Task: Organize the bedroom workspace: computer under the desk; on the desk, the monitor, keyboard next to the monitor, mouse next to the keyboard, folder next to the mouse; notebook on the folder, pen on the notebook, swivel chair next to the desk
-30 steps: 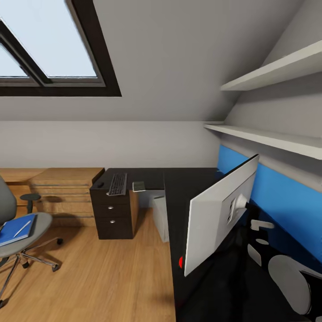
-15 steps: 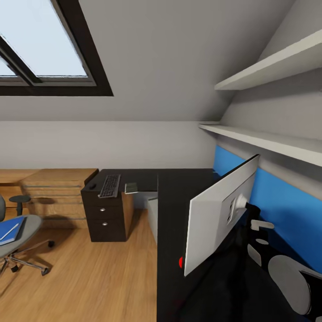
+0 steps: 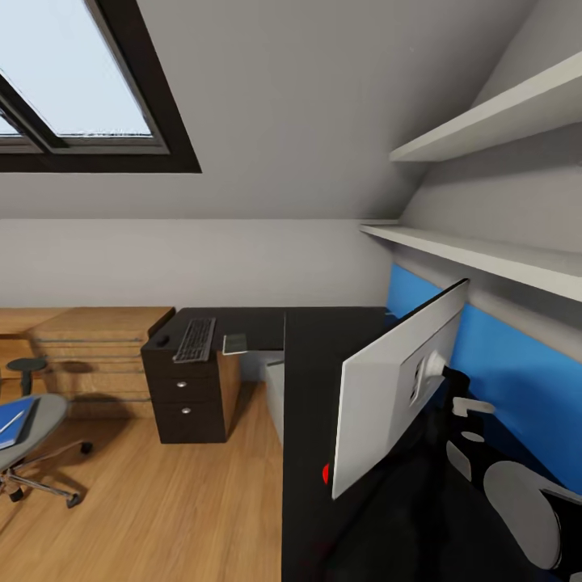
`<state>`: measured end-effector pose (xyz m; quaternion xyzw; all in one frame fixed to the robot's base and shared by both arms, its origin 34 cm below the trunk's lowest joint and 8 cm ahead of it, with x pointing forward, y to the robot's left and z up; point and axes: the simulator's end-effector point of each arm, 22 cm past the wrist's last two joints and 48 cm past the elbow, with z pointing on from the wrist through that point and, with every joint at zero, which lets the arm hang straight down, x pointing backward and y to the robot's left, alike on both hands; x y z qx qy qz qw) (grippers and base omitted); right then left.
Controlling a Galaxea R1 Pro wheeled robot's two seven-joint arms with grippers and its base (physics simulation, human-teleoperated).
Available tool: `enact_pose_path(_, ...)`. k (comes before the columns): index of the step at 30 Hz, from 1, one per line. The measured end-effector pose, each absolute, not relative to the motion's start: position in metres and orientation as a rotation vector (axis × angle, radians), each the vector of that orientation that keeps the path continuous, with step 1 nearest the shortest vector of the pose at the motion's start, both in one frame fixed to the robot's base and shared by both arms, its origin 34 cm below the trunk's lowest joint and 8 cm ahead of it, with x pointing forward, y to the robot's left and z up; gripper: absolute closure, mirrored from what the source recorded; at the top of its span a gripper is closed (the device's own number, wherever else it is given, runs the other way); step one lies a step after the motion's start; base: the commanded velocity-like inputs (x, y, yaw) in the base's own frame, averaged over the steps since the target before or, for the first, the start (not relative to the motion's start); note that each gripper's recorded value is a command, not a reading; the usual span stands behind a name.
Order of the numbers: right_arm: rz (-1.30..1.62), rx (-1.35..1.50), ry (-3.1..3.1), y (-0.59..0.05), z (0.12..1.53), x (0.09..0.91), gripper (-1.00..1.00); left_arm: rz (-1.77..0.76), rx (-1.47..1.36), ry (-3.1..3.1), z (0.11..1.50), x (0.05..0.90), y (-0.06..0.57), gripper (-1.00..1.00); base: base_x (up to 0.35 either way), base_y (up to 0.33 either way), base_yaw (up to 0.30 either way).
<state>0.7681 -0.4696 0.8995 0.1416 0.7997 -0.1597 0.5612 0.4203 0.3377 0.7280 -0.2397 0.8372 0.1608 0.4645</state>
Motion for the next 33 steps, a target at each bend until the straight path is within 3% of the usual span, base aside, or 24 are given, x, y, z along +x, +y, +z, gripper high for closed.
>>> enact_pose_path(33, -0.375, 0.328, 1.886, -0.4686, 0.8992, 0.7687, 1.00, 0.394, -0.589, 2.055, 0.7282, 0.4206, 0.3372, -1.00, 0.036, -0.052, 0.000)
